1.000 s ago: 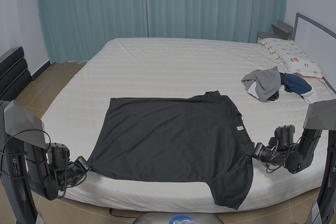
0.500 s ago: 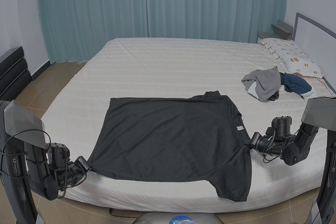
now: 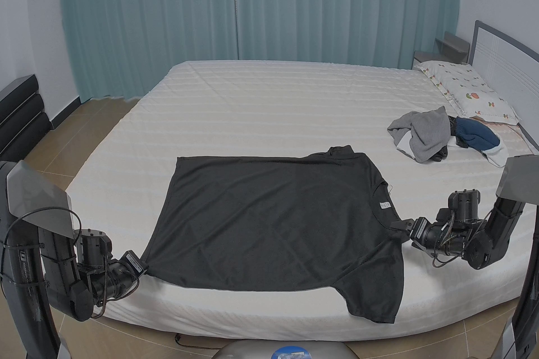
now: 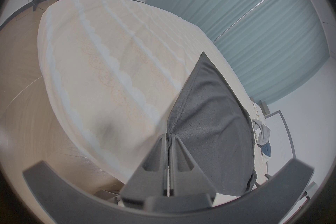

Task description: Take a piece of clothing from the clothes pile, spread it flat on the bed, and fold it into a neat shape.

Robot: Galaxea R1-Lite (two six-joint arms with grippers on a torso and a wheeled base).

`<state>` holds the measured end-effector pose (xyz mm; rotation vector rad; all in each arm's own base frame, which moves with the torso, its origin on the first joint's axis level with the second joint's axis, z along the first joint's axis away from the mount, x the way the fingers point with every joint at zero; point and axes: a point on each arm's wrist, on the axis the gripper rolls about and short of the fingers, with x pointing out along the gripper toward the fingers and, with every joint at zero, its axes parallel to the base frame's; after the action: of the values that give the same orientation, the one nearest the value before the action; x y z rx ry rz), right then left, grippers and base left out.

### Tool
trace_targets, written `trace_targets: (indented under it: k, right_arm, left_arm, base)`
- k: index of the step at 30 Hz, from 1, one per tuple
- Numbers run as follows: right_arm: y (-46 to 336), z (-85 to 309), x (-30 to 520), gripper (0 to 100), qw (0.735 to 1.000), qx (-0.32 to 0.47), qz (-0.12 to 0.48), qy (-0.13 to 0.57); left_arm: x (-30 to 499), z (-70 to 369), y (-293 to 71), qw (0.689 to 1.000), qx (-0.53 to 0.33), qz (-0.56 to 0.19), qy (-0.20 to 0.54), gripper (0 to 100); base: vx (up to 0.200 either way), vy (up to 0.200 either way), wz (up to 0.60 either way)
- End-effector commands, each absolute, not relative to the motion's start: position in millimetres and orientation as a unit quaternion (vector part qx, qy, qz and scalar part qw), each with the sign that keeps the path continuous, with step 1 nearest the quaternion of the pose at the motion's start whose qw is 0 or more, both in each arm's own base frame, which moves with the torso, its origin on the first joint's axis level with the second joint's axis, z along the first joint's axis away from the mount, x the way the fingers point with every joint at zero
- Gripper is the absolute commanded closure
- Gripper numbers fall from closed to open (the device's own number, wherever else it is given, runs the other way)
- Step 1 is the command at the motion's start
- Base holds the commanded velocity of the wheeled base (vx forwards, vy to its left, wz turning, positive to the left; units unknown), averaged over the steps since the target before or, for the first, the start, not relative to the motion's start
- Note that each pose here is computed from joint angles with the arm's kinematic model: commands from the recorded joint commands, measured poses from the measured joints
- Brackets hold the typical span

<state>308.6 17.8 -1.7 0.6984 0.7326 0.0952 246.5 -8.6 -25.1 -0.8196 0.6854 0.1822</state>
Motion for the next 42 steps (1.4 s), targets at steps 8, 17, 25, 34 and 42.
trace_targets:
  k: [8, 17, 25, 34, 42]
  right_arm:
    - [22, -14, 254, 0, 0.855, 0.279, 0.092, 0.428]
    - [36, -21, 246, 0, 0.843, 0.271, 0.109, 0.452]
    - [46, -21, 252, 0, 0.843, 0.268, 0.125, 0.450]
    - [45, -25, 247, 100, 0.841, 0.260, 0.117, 0.460]
    - [35, -22, 239, 100, 0.846, 0.255, 0.087, 0.460]
  left_arm:
    - [245, -25, -9, 0.856, -0.390, 0.087, 0.329, 100]
    - [244, -25, -9, 0.856, -0.390, 0.085, 0.330, 100]
    - [242, -25, -9, 0.854, -0.390, 0.087, 0.333, 100]
    - [241, -25, -9, 0.852, -0.391, 0.080, 0.338, 100]
    - [239, -26, -9, 0.850, -0.392, 0.080, 0.342, 100]
  base:
    - [0.000, 0.000, 0.00]
    - [0.000, 0.000, 0.00]
    - [0.000, 0.000, 0.00]
    - [0.000, 0.000, 0.00]
    - [0.000, 0.000, 0.00]
